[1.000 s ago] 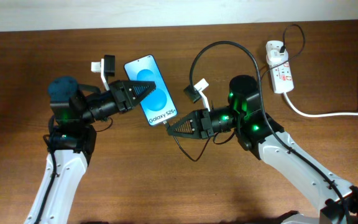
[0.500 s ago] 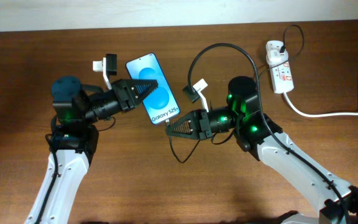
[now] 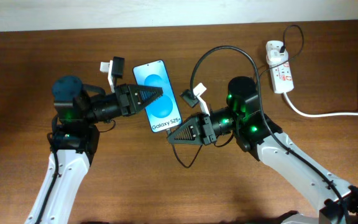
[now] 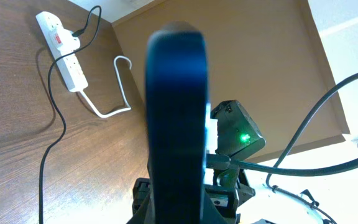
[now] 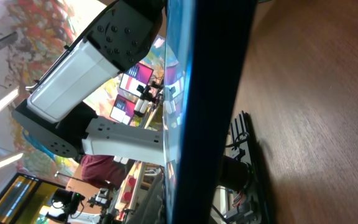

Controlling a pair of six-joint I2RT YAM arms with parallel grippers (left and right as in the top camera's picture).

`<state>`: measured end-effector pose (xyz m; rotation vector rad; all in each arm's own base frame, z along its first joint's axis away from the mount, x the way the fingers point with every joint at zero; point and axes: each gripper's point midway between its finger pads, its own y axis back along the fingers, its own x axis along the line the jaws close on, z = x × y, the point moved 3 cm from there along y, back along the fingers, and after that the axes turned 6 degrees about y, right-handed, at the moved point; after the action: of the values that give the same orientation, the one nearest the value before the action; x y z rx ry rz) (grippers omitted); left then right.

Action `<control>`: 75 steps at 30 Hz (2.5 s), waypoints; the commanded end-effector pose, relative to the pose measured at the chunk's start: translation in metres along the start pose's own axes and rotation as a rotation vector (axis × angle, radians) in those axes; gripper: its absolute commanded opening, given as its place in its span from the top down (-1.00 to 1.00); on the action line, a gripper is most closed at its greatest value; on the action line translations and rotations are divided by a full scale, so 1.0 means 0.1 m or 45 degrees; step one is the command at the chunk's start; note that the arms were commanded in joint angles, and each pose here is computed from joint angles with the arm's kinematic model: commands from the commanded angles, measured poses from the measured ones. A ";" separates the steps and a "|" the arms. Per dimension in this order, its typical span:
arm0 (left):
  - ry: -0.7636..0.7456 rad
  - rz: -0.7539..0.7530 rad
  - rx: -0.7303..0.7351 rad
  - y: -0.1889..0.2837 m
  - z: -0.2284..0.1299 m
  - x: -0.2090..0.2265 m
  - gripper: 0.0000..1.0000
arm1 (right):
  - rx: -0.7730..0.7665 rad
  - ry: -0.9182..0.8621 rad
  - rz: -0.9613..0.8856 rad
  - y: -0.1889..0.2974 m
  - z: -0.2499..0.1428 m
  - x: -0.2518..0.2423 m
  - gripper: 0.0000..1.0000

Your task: Plug charger to phone and switch on socket

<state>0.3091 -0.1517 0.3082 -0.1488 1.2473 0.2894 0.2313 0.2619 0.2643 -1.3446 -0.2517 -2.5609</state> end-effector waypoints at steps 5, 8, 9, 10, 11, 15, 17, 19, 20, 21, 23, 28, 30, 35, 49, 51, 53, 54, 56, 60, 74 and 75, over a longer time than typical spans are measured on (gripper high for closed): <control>-0.088 -0.101 0.220 -0.04 -0.29 -0.14 1.00 | -0.118 0.077 -0.132 0.02 0.18 -0.12 0.92; -0.076 -0.084 0.229 -0.04 -0.32 -0.08 1.00 | -0.141 0.080 -0.157 0.03 0.21 -0.15 0.92; -0.065 -0.077 0.233 -0.04 -0.33 -0.05 1.00 | -0.146 0.085 -0.162 0.03 0.22 -0.15 0.91; -0.051 -0.070 0.237 -0.04 -0.35 -0.03 1.00 | -0.153 0.088 -0.169 0.03 0.23 -0.16 0.92; -0.039 -0.063 0.242 -0.03 -0.36 -0.01 1.00 | -0.163 0.089 -0.180 0.03 0.24 -0.16 0.92; -0.033 -0.052 0.248 -0.03 -0.39 0.03 1.00 | -0.203 0.075 -0.222 0.05 0.29 -0.20 0.91; -0.034 -0.040 0.233 -0.04 -0.37 0.05 1.00 | -0.232 0.054 -0.240 0.06 0.33 -0.22 0.92; -0.035 -0.032 0.224 -0.04 -0.36 0.05 1.00 | -0.247 0.083 -0.228 0.06 0.37 -0.18 0.92; -0.034 -0.033 0.224 -0.04 -0.36 0.05 1.00 | -0.254 0.096 -0.220 0.06 0.39 -0.15 0.91; -0.034 -0.035 0.227 -0.04 -0.37 0.05 1.00 | -0.260 0.107 -0.213 0.06 0.41 -0.13 0.91; -0.033 -0.040 0.233 -0.04 -0.37 0.05 1.00 | -0.269 0.107 -0.203 0.06 0.43 -0.11 0.92; -0.061 -0.060 0.292 -0.14 -0.49 0.01 1.00 | -0.277 0.121 -0.194 0.06 0.46 -0.08 0.92; -0.064 -0.059 0.314 -0.19 -0.55 0.01 1.00 | -0.278 0.128 -0.193 0.06 0.48 -0.06 0.91; -0.043 -0.056 0.327 -0.21 -0.58 0.02 1.00 | -0.294 0.121 -0.203 0.11 0.50 -0.08 0.91; 0.054 0.010 0.366 -0.17 -0.72 0.18 1.00 | -0.336 0.129 -0.214 0.20 0.57 -0.07 0.91; 0.050 0.009 0.365 -0.17 -0.72 0.18 1.00 | -0.343 0.128 -0.220 0.21 0.58 -0.08 0.91; 0.052 0.010 0.366 -0.17 -0.72 0.18 1.00 | -0.350 0.132 -0.225 0.21 0.59 -0.08 0.92; 0.053 0.010 0.366 -0.17 -0.72 0.18 1.00 | -0.350 0.132 -0.224 0.21 0.59 -0.08 0.91; 0.053 0.009 0.372 -0.18 -0.74 0.18 1.00 | -0.353 0.127 -0.226 0.21 0.59 -0.08 0.91; 0.046 0.011 0.401 -0.25 -0.81 0.17 1.00 | -0.378 0.129 -0.234 0.22 0.63 -0.07 0.92; 0.086 0.044 0.428 -0.30 -0.90 0.20 1.00 | -0.392 0.164 -0.233 0.22 0.71 0.00 0.91; 0.086 0.044 0.428 -0.30 -0.90 0.20 1.00 | -0.392 0.164 -0.233 0.22 0.72 0.00 0.92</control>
<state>0.3080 -0.1602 0.2868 -0.0287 1.2441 0.4552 0.2366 0.2609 0.2490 -1.4890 -0.2399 -2.5192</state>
